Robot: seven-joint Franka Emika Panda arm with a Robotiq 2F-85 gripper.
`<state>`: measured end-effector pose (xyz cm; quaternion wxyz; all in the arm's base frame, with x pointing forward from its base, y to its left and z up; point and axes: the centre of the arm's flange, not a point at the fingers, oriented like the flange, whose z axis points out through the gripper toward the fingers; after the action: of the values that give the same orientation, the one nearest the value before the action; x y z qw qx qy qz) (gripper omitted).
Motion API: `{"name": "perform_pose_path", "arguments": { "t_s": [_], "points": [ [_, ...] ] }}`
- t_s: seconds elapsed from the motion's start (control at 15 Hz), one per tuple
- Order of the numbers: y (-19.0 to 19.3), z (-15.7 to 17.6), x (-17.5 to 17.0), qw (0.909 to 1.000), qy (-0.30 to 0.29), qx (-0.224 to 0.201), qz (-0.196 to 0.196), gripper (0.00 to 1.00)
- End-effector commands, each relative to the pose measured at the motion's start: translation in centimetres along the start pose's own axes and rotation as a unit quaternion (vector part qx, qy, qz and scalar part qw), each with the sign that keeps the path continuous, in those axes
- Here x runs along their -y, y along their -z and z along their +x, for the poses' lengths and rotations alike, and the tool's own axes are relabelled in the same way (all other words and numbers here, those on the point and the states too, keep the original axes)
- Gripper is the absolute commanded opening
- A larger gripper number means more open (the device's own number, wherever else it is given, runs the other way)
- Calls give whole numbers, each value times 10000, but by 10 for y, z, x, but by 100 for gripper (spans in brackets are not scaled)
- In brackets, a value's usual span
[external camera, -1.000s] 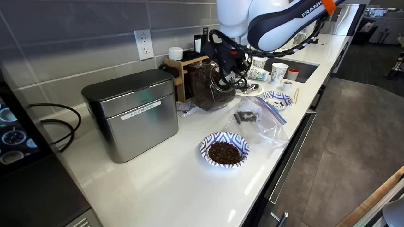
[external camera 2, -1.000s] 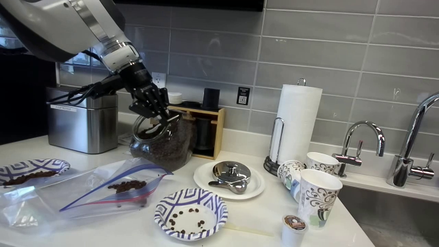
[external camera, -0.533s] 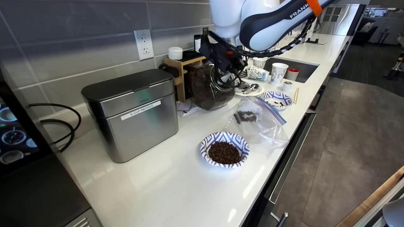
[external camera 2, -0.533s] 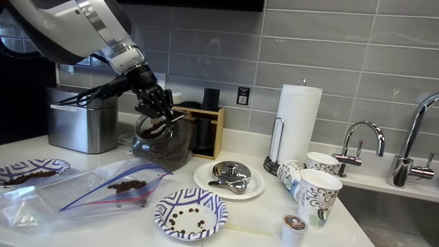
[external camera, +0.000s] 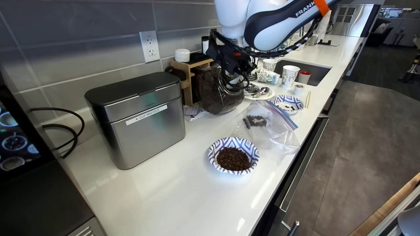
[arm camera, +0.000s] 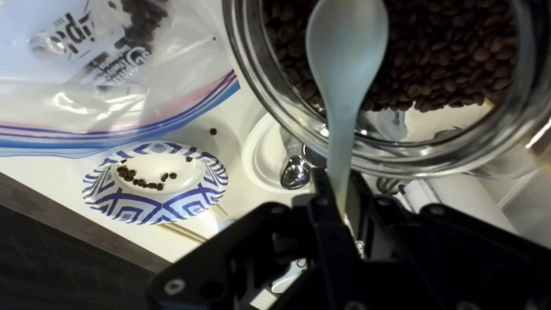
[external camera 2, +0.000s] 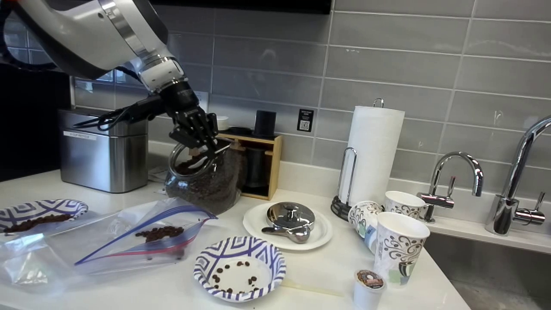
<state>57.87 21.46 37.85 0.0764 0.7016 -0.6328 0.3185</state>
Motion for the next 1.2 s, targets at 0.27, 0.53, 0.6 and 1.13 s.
{"name": "perform_pose_path", "arguments": {
  "t_s": [0.27, 0.53, 0.6, 1.13],
  "points": [
    [-17, -11, 8, 9984, -426, -148, -353, 3],
    [-21, -10, 10, 9975, -595, -169, -355, 3],
    [-21, -10, 10, 9973, -618, -166, -353, 3],
    [-18, -26, 13, 9984, -416, -199, -335, 3]
  ]
}}
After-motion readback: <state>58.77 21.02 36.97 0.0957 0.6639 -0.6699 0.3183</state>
